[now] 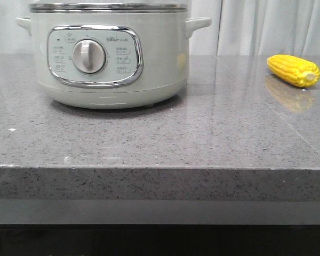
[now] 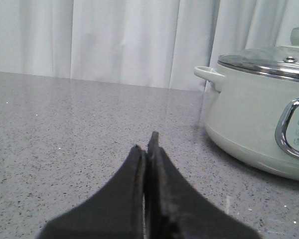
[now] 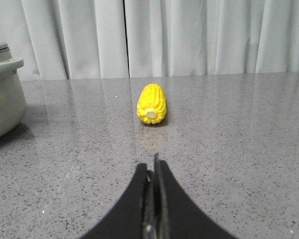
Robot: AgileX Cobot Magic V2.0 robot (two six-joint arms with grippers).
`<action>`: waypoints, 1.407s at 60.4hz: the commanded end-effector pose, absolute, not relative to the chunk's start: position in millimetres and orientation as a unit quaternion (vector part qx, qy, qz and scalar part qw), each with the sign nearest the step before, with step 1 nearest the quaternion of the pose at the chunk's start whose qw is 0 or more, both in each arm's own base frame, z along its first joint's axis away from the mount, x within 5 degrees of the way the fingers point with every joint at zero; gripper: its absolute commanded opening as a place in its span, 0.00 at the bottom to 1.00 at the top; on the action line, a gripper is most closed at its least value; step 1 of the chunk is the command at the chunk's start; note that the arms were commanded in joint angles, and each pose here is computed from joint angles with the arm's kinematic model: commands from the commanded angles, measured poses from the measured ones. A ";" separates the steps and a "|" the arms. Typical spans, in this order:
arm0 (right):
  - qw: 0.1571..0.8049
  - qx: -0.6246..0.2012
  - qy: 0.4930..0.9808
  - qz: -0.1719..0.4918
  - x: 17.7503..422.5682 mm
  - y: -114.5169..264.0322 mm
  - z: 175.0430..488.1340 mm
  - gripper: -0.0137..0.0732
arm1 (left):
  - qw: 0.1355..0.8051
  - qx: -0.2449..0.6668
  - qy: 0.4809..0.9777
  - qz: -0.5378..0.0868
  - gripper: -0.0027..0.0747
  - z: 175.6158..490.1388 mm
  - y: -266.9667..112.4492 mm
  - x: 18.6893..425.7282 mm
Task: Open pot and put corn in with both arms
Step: 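Move the left gripper toward the glass lid knob of the green pot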
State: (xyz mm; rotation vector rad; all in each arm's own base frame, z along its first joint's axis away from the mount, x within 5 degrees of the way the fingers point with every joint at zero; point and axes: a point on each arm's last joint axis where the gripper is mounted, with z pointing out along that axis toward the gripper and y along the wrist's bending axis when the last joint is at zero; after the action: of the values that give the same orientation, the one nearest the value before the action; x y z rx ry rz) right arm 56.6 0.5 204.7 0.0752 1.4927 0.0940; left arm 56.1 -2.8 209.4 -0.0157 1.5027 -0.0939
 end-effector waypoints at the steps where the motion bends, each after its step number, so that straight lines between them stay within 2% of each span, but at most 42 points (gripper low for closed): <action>1: 0.772 0.033 0.633 0.043 53.0 0.3 217.9 0.02 | 0.758 -0.013 0.651 -0.043 0.01 213.8 -1.6 54.6; 31: 0.772 0.033 0.633 0.043 53.0 0.3 217.9 0.02 | 0.759 -0.014 0.649 -0.042 0.01 214.2 -1.5 54.6; 44: 0.787 0.031 0.614 0.044 51.3 0.3 226.0 0.02 | 0.771 -0.019 0.635 -0.047 0.01 223.2 -1.2 52.9; 52: 0.796 0.031 0.604 0.044 45.0 0.2 250.3 0.02 | 0.790 -0.030 0.608 -0.064 0.01 250.4 -0.9 46.5; 61: 0.798 0.032 0.601 0.043 32.1 -0.1 288.1 0.02 | 0.802 -0.021 0.593 -0.071 0.01 294.7 -2.2 34.9; 72: 0.791 0.033 0.610 0.040 21.3 -0.4 342.2 0.02 | 0.773 -0.004 0.630 -0.076 0.01 345.6 -5.6 31.4; 85: 0.739 0.037 0.672 0.036 39.4 -0.6 382.6 0.02 | 0.728 0.006 0.681 -0.079 0.01 387.3 -8.9 51.7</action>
State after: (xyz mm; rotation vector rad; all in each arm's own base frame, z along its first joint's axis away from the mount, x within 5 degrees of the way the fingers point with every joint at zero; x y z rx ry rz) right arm 30.9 -0.5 359.2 0.0822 1.4812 0.0898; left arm 42.4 -8.8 364.2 0.0178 1.5224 -0.1746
